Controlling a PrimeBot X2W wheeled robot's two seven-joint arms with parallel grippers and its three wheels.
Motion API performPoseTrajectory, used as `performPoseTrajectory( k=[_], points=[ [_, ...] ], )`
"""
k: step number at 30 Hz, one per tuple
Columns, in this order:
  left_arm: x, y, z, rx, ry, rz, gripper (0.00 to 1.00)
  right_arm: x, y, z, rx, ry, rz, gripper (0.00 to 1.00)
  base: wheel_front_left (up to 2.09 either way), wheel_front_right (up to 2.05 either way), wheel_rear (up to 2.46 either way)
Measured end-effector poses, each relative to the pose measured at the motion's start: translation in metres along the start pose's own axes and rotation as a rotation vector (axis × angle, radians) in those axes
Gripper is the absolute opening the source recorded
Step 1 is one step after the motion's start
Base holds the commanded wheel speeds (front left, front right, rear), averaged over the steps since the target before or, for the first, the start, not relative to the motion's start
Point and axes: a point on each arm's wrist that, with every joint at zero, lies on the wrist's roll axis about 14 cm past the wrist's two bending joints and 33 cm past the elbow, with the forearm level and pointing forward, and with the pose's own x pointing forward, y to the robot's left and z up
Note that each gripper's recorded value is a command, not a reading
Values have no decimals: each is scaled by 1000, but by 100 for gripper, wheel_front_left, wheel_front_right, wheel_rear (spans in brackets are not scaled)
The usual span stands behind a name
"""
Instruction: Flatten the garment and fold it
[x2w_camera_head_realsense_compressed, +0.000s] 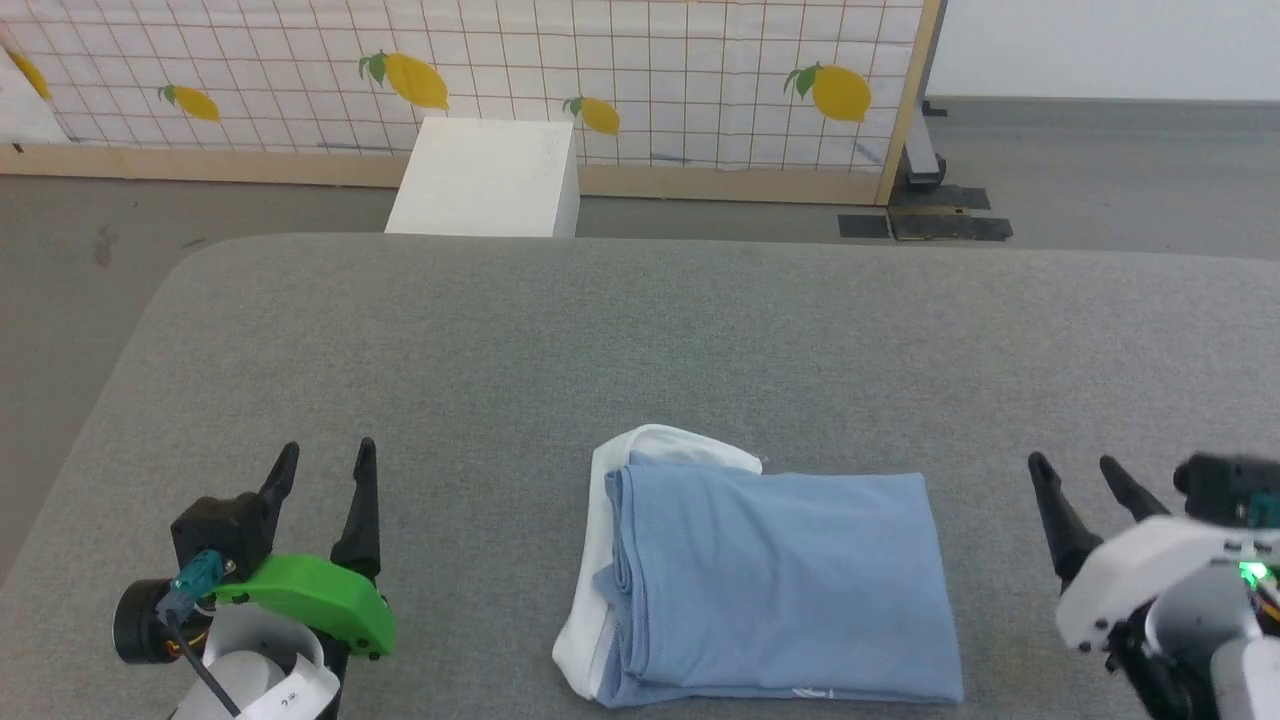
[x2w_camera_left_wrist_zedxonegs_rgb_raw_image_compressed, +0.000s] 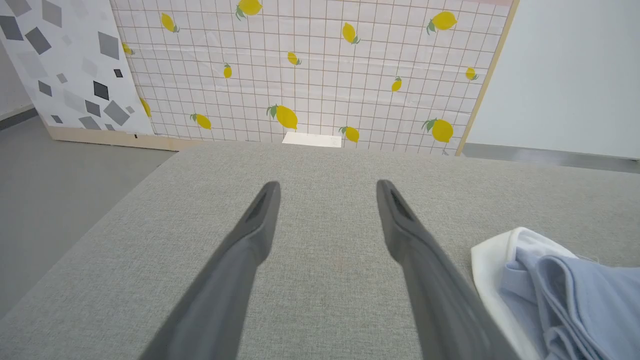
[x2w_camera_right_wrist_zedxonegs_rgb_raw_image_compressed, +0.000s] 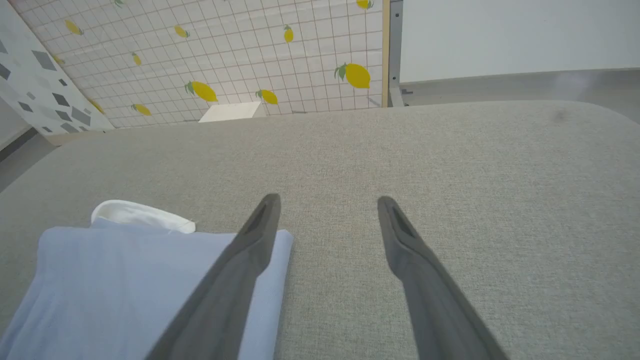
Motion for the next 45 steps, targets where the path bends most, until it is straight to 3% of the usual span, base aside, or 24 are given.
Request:
performPoseTrajectory(
  k=[9, 17, 27, 37, 38, 40, 45],
  points=[
    [5, 5, -4, 5, 11, 10, 100, 17, 25, -32, -122, 530, 160, 100, 0, 0, 0],
    [13, 15, -16, 2, 43, 39, 100, 15, 40, -83, -196, 844, 245, 100, 0, 0, 0],
    [15, 31, -37, 1, 94, 85, 100, 21, 64, -130, -192, 981, 341, 100, 0, 0, 0],
    [22, 31, -39, -7, 96, 83, 100, 25, 84, -137, -190, 987, 419, 100, 0, 0, 0],
    [22, 31, -39, -7, 94, 82, 100, 26, 84, -137, -191, 991, 420, 35, 0, 0, 0],
    [22, 32, -39, -6, 94, 84, 100, 26, 84, -137, -193, 995, 420, 0, 0, 0, 0],
    [21, 33, -37, -6, 89, 89, 100, 25, 87, -136, -196, 996, 430, 0, 0, 0, 0]
  ],
)
